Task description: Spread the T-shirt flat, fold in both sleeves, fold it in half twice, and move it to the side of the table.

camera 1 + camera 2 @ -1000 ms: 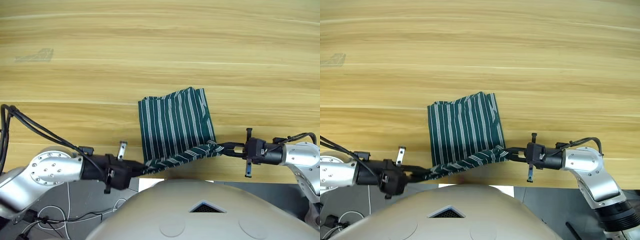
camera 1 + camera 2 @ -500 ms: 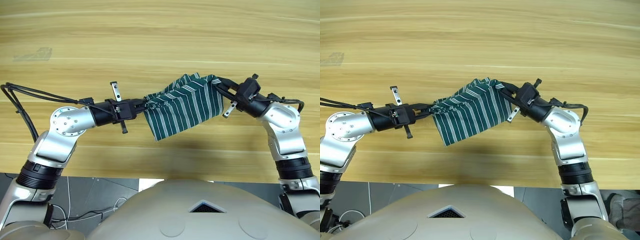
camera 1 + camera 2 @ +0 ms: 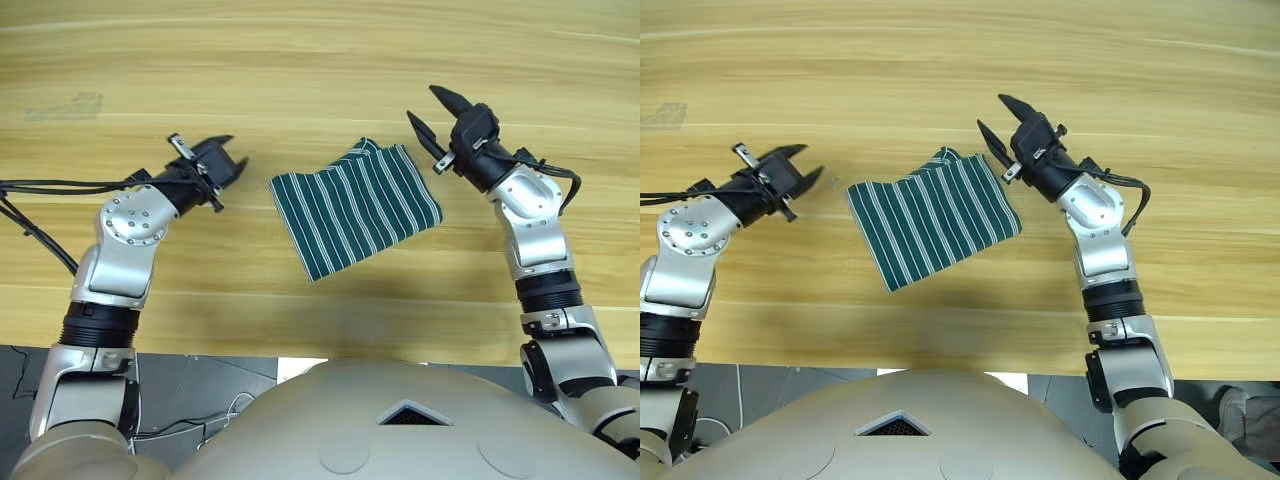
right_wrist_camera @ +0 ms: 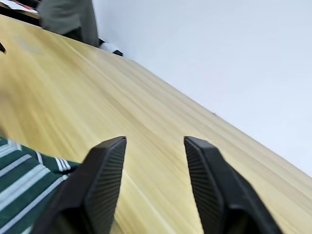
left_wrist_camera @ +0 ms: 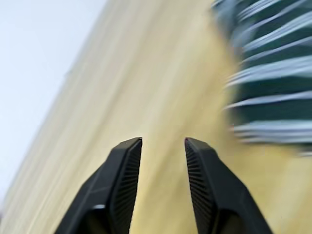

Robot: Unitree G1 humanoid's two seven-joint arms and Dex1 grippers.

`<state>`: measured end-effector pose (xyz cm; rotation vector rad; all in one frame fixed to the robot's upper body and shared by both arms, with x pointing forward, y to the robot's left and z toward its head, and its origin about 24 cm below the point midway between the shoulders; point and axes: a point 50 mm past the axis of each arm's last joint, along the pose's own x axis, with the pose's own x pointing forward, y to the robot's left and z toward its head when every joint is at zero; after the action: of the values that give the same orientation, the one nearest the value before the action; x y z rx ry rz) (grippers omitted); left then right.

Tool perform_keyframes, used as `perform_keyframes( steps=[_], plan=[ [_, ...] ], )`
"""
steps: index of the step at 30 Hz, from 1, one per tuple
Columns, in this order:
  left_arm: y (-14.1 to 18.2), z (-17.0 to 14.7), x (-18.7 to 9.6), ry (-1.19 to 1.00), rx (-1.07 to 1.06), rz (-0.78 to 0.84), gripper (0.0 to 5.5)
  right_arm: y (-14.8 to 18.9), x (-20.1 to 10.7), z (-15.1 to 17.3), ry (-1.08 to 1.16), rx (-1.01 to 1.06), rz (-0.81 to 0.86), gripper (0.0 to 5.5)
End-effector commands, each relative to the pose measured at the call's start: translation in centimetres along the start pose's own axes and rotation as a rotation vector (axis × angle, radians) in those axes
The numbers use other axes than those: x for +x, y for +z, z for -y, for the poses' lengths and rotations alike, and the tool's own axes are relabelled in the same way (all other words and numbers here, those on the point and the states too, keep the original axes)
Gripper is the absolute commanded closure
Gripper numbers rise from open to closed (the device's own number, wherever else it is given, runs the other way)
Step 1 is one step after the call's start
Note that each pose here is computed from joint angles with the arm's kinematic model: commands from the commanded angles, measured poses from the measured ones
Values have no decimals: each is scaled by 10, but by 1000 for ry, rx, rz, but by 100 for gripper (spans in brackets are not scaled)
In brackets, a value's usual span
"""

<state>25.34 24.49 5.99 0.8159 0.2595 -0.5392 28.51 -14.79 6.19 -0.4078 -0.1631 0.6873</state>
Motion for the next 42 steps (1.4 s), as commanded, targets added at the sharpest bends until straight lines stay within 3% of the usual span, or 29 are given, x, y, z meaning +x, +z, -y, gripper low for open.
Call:
perform_keyframes(
  steps=[1,3,7,9,17,21,24,26,28,31,34,38,42],
  plan=[
    [-13,5,6,69,-80,-63,317,-5,-3,-3,0,-23,-12,271],
    [-11,1,9,149,-117,-41,278,-7,-3,-10,40,-42,-16,229],
    [23,-32,-5,495,-285,199,278,3,13,-34,197,-103,18,229],
    [25,-33,-18,603,-379,243,278,9,31,-49,297,-174,41,229],
    [24,-18,-26,666,-471,242,278,-17,88,-97,601,-361,-152,229],
    [27,-14,-25,658,-483,252,278,-39,84,-109,692,-453,-299,229],
    [26,-14,-25,658,-488,243,278,-56,71,-99,676,-494,-383,229],
    [26,-11,-24,651,-493,240,278,-67,62,-81,620,-530,-441,229],
    [27,-10,-25,646,-489,243,278,-83,43,-44,448,-500,-555,229],
    [26,-14,-28,666,-493,245,278,-106,-12,32,-16,-267,-771,229],
    [26,-6,-26,660,-511,236,278,-120,-70,72,-368,-101,-907,229],
    [27,2,-22,640,-537,236,278,-135,-150,84,-633,-47,-1089,229],
    [26,7,-20,627,-551,232,278,-141,-184,80,-731,-8,-1159,229]
  ],
)
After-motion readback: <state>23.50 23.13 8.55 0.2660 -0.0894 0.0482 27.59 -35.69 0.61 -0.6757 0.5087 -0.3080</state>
